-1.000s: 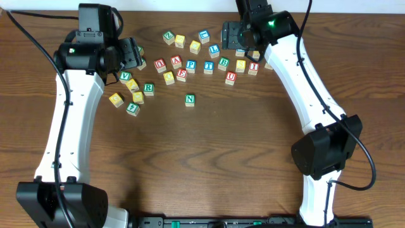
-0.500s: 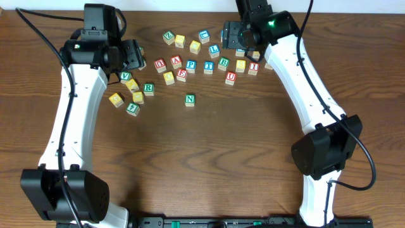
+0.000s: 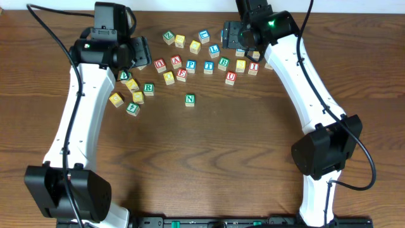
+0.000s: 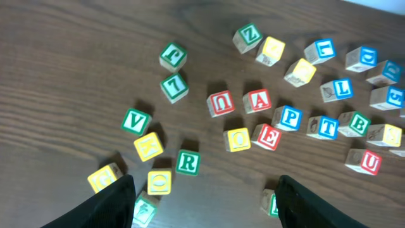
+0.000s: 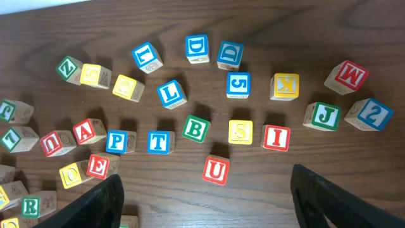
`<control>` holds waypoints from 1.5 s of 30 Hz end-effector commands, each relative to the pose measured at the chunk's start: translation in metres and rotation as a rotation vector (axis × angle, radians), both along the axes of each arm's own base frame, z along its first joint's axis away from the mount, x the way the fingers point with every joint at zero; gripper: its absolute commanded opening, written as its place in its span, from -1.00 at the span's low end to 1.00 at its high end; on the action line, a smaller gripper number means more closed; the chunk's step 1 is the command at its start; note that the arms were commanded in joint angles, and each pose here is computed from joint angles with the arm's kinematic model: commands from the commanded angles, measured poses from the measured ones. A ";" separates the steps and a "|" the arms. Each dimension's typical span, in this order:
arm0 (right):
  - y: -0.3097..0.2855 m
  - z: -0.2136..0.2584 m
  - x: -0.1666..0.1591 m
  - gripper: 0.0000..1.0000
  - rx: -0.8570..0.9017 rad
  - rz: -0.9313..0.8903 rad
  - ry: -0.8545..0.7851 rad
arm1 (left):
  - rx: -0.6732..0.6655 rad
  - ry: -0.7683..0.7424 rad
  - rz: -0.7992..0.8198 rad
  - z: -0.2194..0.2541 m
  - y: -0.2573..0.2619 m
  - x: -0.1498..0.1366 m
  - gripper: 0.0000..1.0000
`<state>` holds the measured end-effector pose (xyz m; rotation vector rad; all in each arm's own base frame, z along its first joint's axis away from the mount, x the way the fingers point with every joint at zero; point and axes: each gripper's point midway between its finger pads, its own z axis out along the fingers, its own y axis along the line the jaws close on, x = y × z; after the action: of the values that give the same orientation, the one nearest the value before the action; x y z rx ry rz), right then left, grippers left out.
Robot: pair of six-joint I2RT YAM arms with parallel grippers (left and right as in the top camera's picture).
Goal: Spell out NEURIPS
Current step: 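Move left gripper over red E block and lower toward it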
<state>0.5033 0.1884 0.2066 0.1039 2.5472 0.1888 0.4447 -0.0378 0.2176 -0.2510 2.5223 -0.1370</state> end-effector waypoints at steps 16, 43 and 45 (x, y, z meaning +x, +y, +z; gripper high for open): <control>-0.004 -0.010 -0.002 0.64 -0.016 -0.021 0.025 | -0.001 0.026 -0.022 -0.021 -0.021 0.009 0.40; -0.022 -0.012 0.000 0.75 -0.045 -0.059 0.036 | -0.019 0.091 -0.221 -0.099 -0.090 0.037 0.33; -0.029 -0.012 0.001 0.76 -0.046 -0.073 0.041 | -0.018 0.097 -0.231 -0.108 -0.095 0.039 0.33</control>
<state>0.4997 0.1773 0.2022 0.1273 2.5741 0.1511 0.4844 -0.1255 0.1267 -0.0287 2.6154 -0.2495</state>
